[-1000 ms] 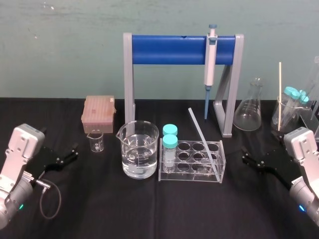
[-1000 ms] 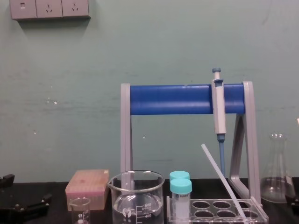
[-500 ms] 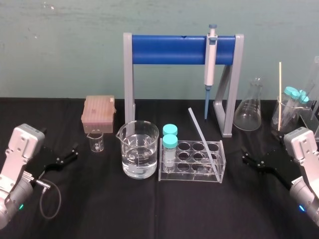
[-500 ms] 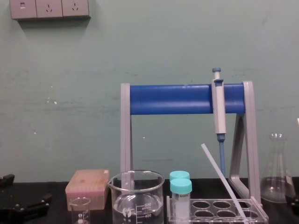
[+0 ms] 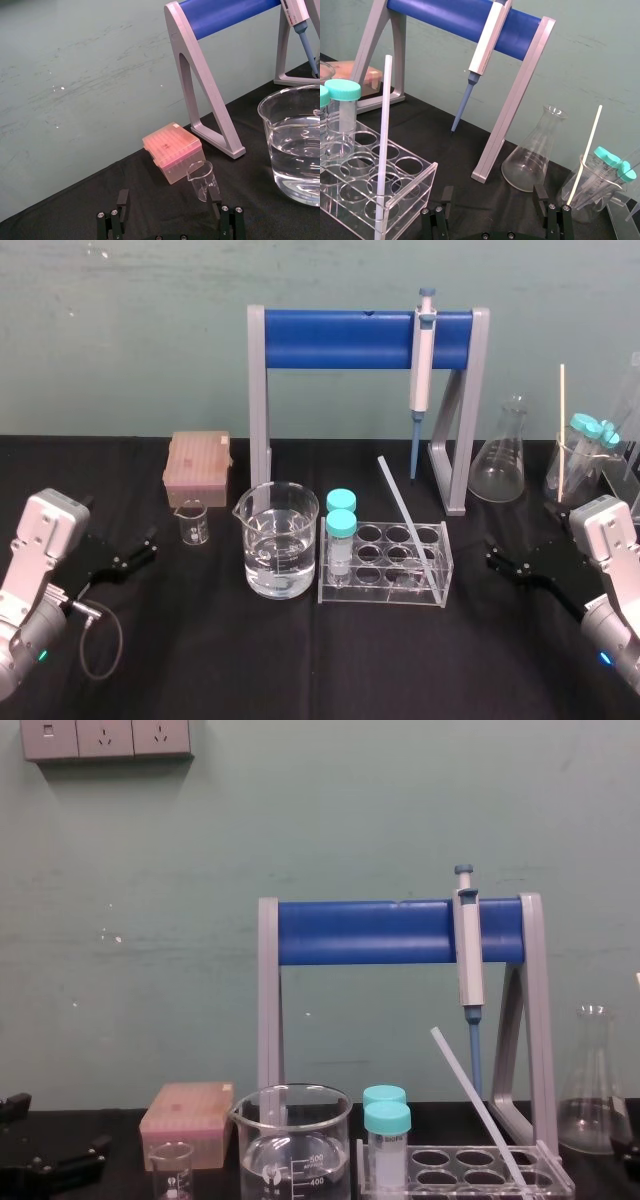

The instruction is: Pick up the stirring rod with one hand, then place it down.

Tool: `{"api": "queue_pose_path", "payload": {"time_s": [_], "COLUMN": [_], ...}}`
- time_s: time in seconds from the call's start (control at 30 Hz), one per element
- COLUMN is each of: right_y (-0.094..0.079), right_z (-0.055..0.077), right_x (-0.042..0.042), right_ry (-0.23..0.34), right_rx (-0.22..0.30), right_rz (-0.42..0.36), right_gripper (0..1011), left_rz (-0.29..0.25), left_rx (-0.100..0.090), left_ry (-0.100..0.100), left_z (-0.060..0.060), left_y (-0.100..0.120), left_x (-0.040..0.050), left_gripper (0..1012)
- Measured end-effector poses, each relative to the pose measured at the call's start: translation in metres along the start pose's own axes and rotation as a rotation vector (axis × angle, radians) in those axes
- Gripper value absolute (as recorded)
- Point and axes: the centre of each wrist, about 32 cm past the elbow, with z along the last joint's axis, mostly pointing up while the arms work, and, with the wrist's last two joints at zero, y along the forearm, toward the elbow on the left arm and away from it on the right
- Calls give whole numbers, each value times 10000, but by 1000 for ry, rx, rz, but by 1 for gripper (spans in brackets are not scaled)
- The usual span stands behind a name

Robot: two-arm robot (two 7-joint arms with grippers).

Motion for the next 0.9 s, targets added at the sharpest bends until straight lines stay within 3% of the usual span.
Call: {"api": "queue_pose_path", "payload": {"time_s": [0.9], "right_y": [0], "right_z": [0], "right_x": [0], "right_ry": [0], "right_rx": [0], "right_rz": [0], "right_gripper": [1000], "left_rz": [0], "left_rx": [0], "left_ry": [0], "left_z": [0], "left_y": [0], "left_x": [0], "left_gripper": [1000]}}
